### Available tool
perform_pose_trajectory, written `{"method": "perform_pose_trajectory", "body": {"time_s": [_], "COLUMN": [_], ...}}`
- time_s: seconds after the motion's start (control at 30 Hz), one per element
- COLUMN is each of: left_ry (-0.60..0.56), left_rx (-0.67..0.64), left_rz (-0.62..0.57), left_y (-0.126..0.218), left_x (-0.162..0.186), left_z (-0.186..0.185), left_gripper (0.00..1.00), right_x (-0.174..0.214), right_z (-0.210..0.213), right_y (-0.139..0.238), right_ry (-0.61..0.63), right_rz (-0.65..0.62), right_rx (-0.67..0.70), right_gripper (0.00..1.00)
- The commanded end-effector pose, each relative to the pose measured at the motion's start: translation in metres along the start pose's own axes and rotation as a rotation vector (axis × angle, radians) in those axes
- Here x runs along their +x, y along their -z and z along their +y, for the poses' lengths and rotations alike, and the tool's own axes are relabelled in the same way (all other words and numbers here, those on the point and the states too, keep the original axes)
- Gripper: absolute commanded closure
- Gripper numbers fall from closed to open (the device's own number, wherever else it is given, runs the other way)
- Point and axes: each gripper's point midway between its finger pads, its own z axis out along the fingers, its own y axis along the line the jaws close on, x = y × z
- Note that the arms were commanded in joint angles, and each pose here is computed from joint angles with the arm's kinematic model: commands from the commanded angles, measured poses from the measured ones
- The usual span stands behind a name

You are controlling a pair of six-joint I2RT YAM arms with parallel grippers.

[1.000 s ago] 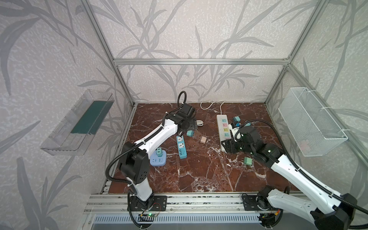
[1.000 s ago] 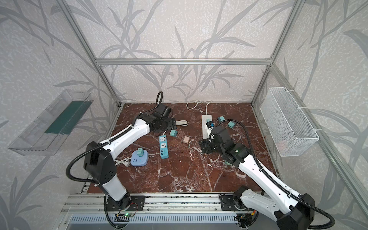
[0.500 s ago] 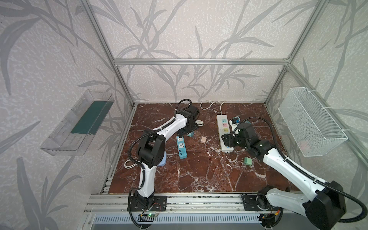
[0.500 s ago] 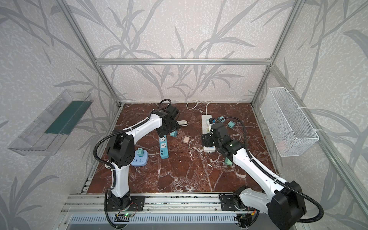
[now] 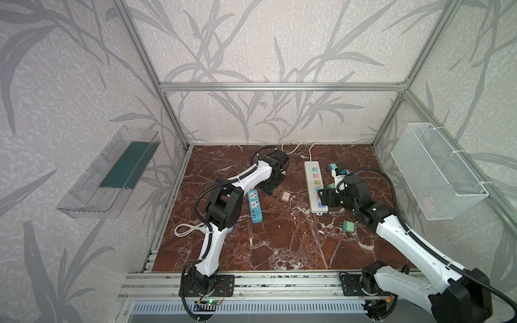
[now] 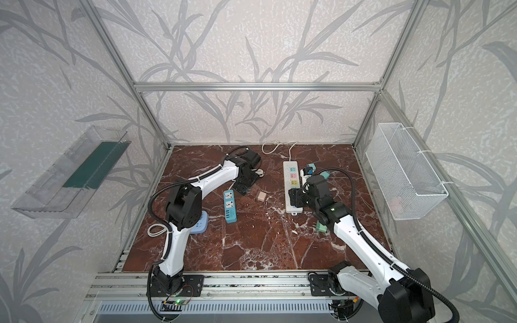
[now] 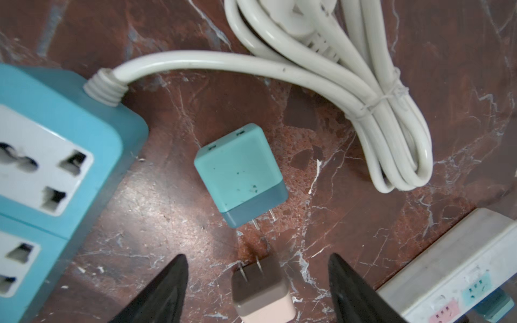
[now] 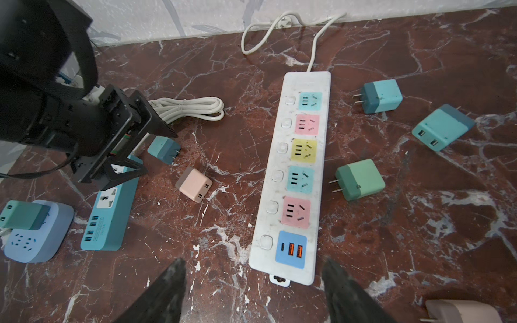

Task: Insert the plug
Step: 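Lower and close the left gripper on the small teal cube adapter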

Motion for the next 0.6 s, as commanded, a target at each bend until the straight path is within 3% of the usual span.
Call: {"method": "perform_pose_trajectory", "body": {"time_s": [0.0,0.23,0.4,0.57], "left_ry": [0.107,0.163,0.153,0.17], "left_rx": [-0.008,-0.08,-0.11,-0.138], "left_rz": [-0.059,-0.054,-0.139,-0.115], "left_y": [-0.002,-0.033,-0.033,-0.04], "left_x": [-0.013,-0.011,-0.029,-0.031], "left_z": [-0.002,0.007,0.005,0.014], "left_gripper": [0.25,0.31,0.31,0.32], "right_x": [0.003,0.006,0.005,0.007], "right_z": [0.004,0.006,0.007,0.009], "right_y": [0.001,0.001,0.004,0.002], "right_ry": [-0.014,-0.016,-0.012,-0.019], "right_rz": [-0.001,0.005,0.007,0.012], "right_rx": [-0.033,-0.051,-0.055,-0.074], "right_gripper": [0.24,0.24,0.24,0.24]}}
